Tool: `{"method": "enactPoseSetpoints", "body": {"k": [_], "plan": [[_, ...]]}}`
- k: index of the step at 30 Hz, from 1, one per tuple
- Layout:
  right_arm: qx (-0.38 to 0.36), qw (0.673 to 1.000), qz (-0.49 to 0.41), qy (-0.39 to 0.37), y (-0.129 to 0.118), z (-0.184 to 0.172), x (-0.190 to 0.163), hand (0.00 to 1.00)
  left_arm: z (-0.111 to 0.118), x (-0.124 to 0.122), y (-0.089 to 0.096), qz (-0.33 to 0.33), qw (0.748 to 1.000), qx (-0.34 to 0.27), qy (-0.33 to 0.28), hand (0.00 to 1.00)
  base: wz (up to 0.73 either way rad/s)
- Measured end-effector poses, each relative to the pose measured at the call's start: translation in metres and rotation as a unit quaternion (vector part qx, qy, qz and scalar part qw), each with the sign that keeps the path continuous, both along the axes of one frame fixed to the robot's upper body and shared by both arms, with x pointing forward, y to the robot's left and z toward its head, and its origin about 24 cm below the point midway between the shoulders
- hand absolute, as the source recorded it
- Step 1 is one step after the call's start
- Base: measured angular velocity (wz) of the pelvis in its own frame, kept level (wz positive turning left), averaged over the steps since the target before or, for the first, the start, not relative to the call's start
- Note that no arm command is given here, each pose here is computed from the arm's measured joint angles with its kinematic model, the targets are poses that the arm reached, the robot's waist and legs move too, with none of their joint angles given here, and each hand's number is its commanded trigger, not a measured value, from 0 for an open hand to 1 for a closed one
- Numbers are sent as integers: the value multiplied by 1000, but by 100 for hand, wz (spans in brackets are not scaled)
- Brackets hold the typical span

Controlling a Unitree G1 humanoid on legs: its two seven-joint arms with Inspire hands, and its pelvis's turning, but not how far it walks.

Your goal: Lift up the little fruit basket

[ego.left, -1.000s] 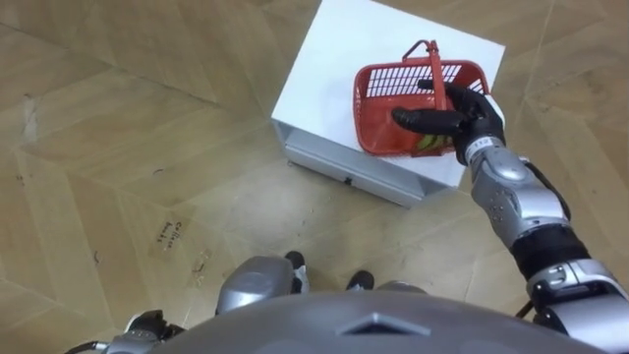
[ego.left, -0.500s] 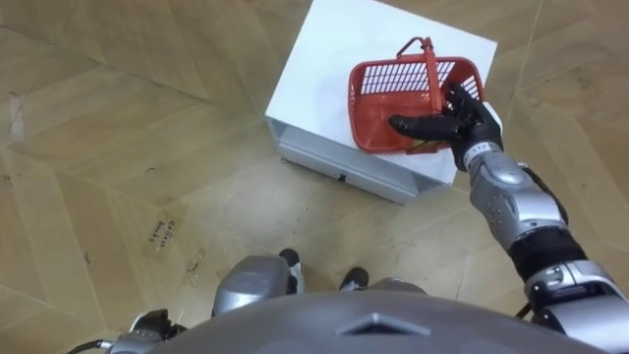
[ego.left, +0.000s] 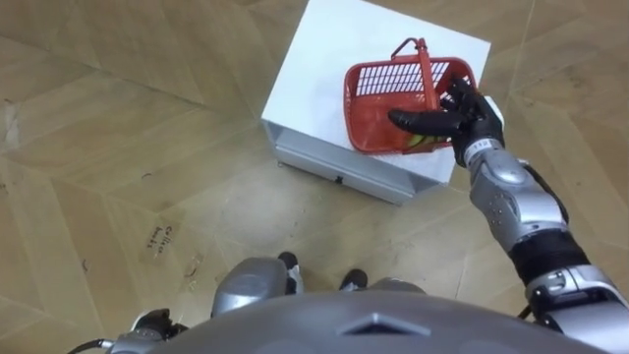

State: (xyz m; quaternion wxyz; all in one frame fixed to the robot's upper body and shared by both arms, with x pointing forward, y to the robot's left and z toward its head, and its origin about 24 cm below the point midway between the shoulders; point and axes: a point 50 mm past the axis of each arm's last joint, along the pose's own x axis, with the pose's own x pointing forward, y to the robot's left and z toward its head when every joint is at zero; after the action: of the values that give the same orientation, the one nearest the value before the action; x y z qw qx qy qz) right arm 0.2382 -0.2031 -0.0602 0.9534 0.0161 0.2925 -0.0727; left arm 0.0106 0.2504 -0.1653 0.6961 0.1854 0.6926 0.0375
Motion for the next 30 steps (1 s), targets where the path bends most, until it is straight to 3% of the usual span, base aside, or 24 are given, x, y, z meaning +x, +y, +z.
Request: {"method": "enactPoseSetpoints", "body": {"k": [10, 18, 25, 30], "plan": [[-2, 999, -48, -19, -16, 7, -10, 0, 0, 0, 0, 6, 1000, 0, -3, 0, -14], [-13, 989, -133, -70, -49, 25, -21, 0, 1, -3, 5, 22, 1000, 3, -12, 0, -13], [-26, 983, -173, -59, -60, 22, -34, 0, 3, -1, 8, 21, 1000, 7, -21, 0, -11], [-44, 976, -210, -33, -72, 12, -54, 0, 8, 2, 20, 22, 999, 22, -36, 0, 0]]}}
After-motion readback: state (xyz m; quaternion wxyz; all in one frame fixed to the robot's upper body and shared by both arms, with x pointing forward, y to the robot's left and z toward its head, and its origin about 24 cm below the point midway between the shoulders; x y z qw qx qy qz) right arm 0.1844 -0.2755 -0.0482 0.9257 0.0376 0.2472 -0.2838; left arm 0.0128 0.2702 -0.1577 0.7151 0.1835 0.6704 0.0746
